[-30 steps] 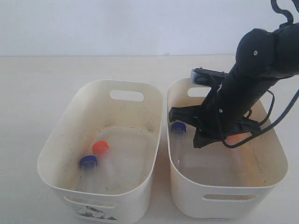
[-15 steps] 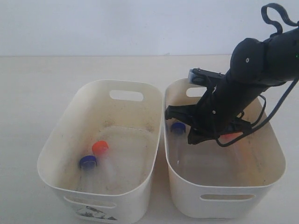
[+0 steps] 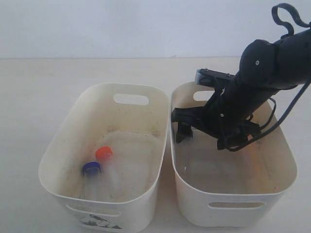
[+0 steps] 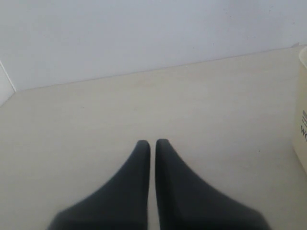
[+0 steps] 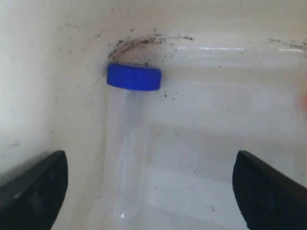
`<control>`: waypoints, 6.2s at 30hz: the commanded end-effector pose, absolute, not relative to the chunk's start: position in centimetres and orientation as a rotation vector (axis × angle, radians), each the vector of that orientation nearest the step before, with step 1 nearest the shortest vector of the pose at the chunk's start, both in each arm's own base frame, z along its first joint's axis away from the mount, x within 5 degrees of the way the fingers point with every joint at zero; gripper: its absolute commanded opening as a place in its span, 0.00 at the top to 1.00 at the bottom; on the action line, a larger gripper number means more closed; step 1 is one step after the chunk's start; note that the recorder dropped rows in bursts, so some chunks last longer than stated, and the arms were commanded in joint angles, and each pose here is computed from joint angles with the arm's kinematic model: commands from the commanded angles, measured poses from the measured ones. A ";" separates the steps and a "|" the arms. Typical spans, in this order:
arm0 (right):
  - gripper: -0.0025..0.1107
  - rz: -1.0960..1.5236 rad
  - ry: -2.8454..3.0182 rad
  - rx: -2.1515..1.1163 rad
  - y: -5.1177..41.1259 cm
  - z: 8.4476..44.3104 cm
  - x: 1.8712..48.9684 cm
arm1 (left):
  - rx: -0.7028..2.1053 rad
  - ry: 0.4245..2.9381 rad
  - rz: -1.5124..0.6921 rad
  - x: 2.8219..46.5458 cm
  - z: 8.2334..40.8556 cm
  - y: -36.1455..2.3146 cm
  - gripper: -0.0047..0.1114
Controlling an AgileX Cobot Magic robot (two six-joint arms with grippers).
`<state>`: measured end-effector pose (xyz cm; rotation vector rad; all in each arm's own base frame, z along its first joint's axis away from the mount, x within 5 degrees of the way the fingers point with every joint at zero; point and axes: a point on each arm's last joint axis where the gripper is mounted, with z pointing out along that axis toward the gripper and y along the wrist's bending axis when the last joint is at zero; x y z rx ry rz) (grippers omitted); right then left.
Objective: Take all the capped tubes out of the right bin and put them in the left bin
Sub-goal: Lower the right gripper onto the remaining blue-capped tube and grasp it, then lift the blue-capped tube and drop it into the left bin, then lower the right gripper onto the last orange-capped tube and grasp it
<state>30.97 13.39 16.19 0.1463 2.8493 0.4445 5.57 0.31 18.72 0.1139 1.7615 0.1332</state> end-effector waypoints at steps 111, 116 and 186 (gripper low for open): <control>0.98 0.696 2.096 -0.501 19.6 32.2 23.7 | 0.102 1.747 0.124 5.6 18.9 0.3 0.92; 0.98 0.545 2.194 -0.436 17.5 34.2 24.0 | 0.102 1.747 0.124 5.6 18.9 0.3 0.92; 0.35 -0.502 3.053 -0.331 16.1 16.2 29.6 | 0.102 1.747 0.124 5.6 18.9 0.3 0.92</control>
